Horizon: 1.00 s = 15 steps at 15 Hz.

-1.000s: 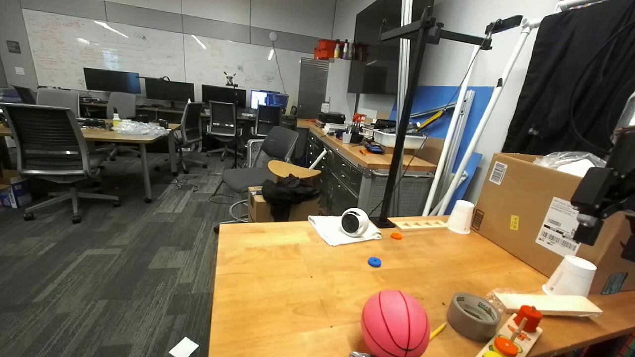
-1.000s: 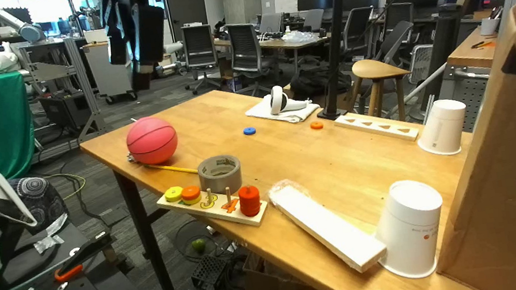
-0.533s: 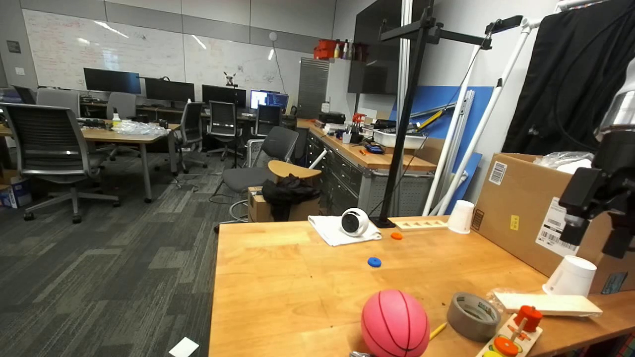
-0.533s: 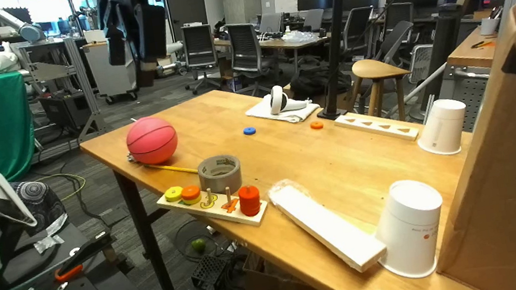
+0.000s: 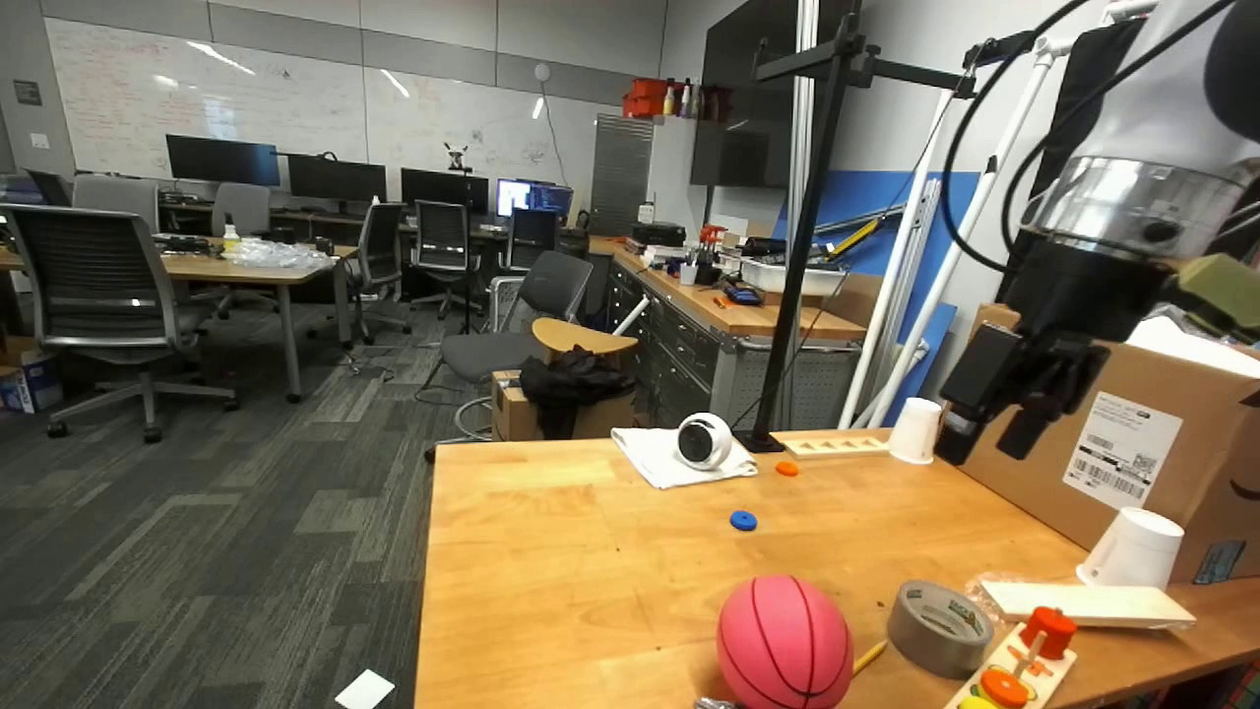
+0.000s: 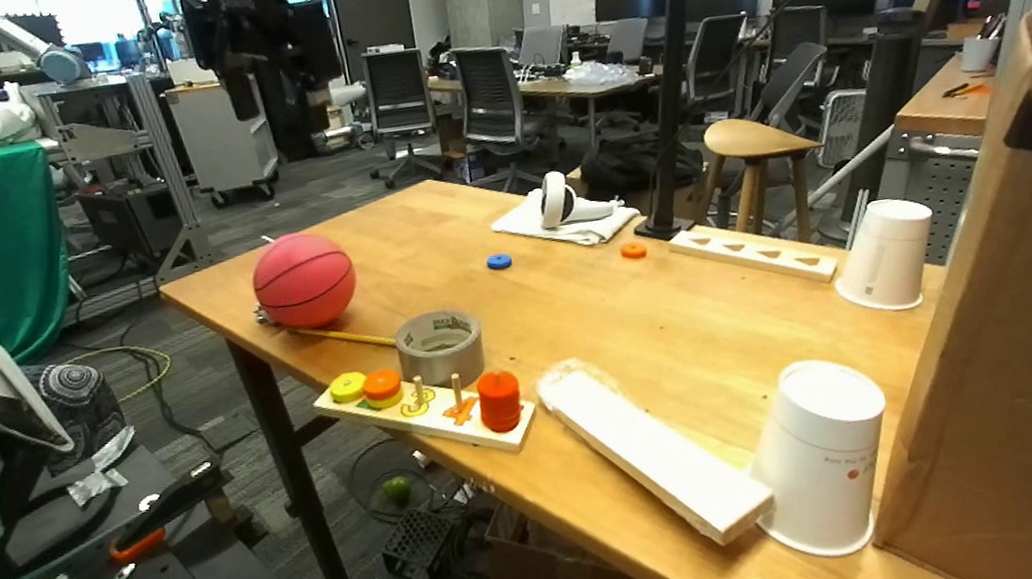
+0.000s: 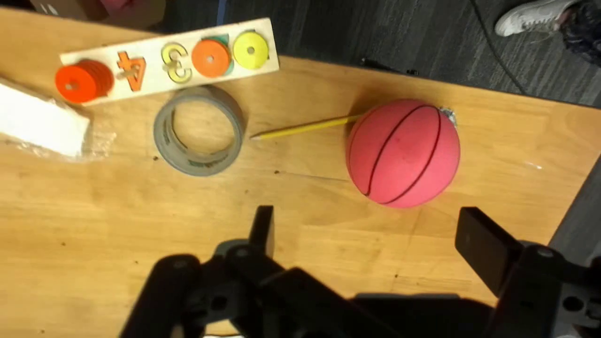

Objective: Stick the discs on the table to the rod on the far right of the wooden rack

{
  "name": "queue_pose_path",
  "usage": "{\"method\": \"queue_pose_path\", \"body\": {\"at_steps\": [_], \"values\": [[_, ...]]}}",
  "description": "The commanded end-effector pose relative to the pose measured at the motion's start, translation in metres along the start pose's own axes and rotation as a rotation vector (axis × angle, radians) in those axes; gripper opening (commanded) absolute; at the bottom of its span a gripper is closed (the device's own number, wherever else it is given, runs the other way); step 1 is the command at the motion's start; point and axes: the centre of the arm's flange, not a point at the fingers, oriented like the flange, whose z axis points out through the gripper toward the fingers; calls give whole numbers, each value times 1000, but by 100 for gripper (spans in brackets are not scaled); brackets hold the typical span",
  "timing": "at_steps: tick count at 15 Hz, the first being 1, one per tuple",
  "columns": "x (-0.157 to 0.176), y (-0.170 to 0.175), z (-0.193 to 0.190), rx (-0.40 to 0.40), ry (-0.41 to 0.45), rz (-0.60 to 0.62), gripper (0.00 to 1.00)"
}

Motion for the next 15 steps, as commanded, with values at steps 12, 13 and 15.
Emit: {"method": "queue_pose_path", "body": {"at_steps": [12,13,15], "values": [[169,-54,129,-247,-103,-655,100],[181,-47,133,-256,-101,-664,100],[204,-27,139,-247,-99,-656,100]]}}
